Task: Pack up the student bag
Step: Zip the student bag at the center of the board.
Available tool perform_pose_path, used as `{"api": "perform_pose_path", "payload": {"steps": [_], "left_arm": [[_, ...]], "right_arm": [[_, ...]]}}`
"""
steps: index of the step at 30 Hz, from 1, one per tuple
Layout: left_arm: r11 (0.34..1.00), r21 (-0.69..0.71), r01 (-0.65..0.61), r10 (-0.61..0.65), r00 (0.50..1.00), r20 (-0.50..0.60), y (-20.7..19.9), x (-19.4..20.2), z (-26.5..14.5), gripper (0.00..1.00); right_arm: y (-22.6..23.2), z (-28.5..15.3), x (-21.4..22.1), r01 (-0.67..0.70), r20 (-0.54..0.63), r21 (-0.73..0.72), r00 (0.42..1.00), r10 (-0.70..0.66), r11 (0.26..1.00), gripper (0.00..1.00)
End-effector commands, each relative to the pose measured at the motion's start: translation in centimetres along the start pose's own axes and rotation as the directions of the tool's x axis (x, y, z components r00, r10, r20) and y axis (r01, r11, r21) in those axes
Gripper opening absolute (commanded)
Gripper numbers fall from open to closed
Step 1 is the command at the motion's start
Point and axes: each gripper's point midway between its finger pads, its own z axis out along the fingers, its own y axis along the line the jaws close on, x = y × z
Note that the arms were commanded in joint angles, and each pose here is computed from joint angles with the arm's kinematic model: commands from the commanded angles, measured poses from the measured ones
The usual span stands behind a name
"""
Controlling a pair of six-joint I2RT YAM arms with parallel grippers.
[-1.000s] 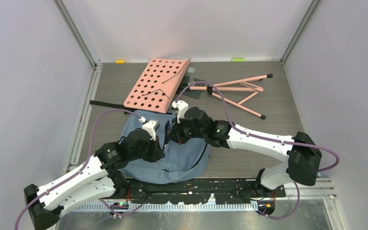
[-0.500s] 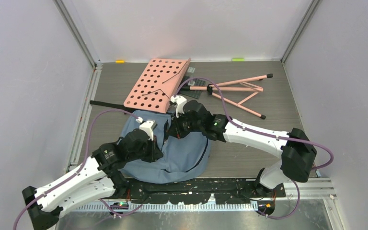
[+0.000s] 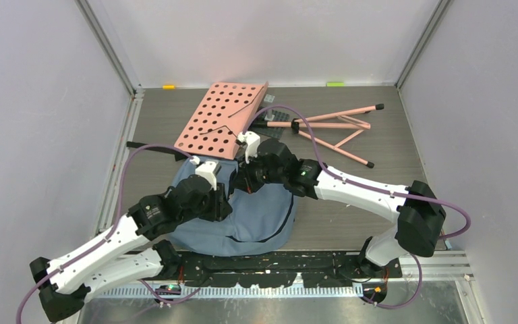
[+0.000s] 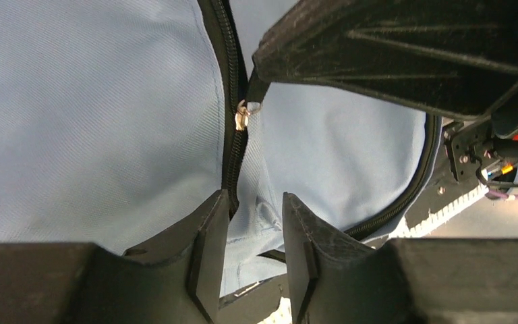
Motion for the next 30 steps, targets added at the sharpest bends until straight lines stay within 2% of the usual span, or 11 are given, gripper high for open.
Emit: {"api": "perform_pose_path", "payload": {"steps": [1, 3, 7, 11, 15, 21, 30], "left_arm": [[0.999, -0.025, -0.037, 0.039, 0.992, 0.117, -0.1, -3.0, -0.8, 0.4], [0.998, -0.037, -0.048, 0.052, 0.991, 0.123, 0.1, -3.2, -0.5, 0.43], [0.996, -0.06, -0.069, 0.073, 0.995, 0.07, 0.4, -2.4, 0.4, 0.41], [0.997, -0.045, -0.068, 0.071, 0.995, 0.067, 0.2, -2.1, 0.9, 0.25], [0.998, -0.015, -0.066, 0.067, 0.994, 0.084, -0.4, -2.3, 1.2, 0.21], [0.993, 0.035, -0.113, 0.112, 0.993, 0.047, -1.3, -1.7, 1.8, 0.01], [0.97, 0.063, -0.233, 0.237, 0.97, -0.062, -1.0, 1.2, 2.3, 0.0]], "right_arm": [[2.7, -2.1, -6.0, 0.059, 0.181, -0.063, 0.982, -0.047, 0.996, 0.01], [2.8, -2.1, -6.0, 0.059, 0.177, -0.065, 0.983, -0.047, 0.996, 0.01], [2.9, -2.1, -6.1, 0.06, 0.177, -0.069, 0.983, -0.047, 0.996, 0.0], [3.0, -2.0, -6.2, 0.062, 0.168, -0.068, 0.984, -0.05, 0.996, 0.01], [2.5, -1.5, -5.8, 0.065, 0.15, -0.052, 0.987, -0.057, 0.997, 0.01], [1.4, -0.3, -6.2, 0.047, 0.148, 0.007, 0.988, -0.047, 0.999, 0.01], [1.5, -0.4, -8.3, 0.088, 0.164, 0.044, 0.982, -0.094, 0.995, 0.0]]}}
